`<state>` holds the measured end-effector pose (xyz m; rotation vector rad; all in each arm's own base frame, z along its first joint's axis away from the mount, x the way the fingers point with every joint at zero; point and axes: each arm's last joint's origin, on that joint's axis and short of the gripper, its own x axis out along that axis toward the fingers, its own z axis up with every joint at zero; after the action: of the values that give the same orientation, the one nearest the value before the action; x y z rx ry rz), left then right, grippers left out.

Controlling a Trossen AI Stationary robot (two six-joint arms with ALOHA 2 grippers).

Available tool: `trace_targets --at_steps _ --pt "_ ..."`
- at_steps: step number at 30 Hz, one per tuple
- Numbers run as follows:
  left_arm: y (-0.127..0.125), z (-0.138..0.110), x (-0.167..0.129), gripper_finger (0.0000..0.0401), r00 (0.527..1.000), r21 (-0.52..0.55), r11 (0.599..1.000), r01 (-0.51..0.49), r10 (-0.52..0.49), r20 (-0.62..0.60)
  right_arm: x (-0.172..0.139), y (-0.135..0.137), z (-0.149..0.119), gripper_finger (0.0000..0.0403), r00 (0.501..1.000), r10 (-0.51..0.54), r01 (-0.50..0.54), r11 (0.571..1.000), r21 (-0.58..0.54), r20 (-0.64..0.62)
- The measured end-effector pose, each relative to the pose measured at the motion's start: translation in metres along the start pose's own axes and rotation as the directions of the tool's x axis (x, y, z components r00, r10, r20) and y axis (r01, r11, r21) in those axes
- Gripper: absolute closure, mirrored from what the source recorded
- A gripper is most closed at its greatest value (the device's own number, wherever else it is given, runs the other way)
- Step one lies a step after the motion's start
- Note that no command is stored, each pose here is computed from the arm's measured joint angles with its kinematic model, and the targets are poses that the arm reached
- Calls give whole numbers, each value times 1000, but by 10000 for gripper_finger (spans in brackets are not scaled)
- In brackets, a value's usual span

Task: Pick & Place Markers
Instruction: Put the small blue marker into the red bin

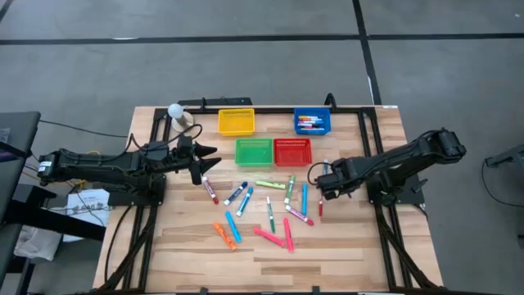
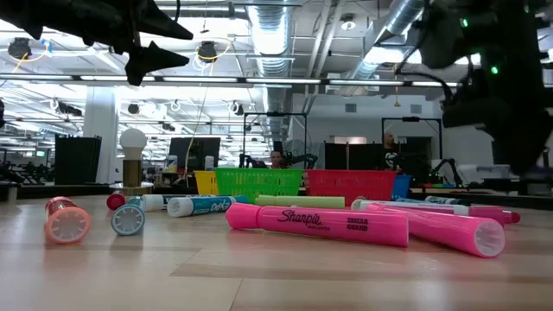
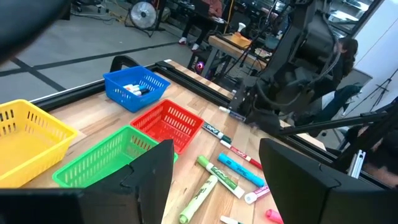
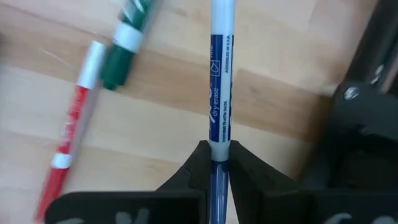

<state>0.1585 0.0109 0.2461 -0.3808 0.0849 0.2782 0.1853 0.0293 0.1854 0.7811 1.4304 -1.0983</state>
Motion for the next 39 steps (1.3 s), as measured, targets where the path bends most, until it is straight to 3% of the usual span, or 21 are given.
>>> trace_targets --at_steps 6,14,20,28,35,39 --pt "0 0 0 165 1000 0 1000 0 0 1 -35 3 6 367 996 1 3 999 -47 94" --pt "0 0 0 165 1000 -1 1000 2 -2 4 -84 12 18 377 951 117 -60 978 -200 285" --pt "0 1 0 165 1000 -2 1000 4 -4 7 -108 15 23 368 900 172 -12 928 -372 400" --pt "0 1 0 165 1000 -3 1000 5 -5 10 -120 24 27 373 843 266 62 816 -575 468" --pt "0 1 0 165 1000 -3 1000 5 -5 11 -124 33 29 371 801 348 78 747 -661 487" --pt "0 1 0 165 1000 -3 1000 5 -5 11 -124 32 31 372 804 343 84 743 -663 487"
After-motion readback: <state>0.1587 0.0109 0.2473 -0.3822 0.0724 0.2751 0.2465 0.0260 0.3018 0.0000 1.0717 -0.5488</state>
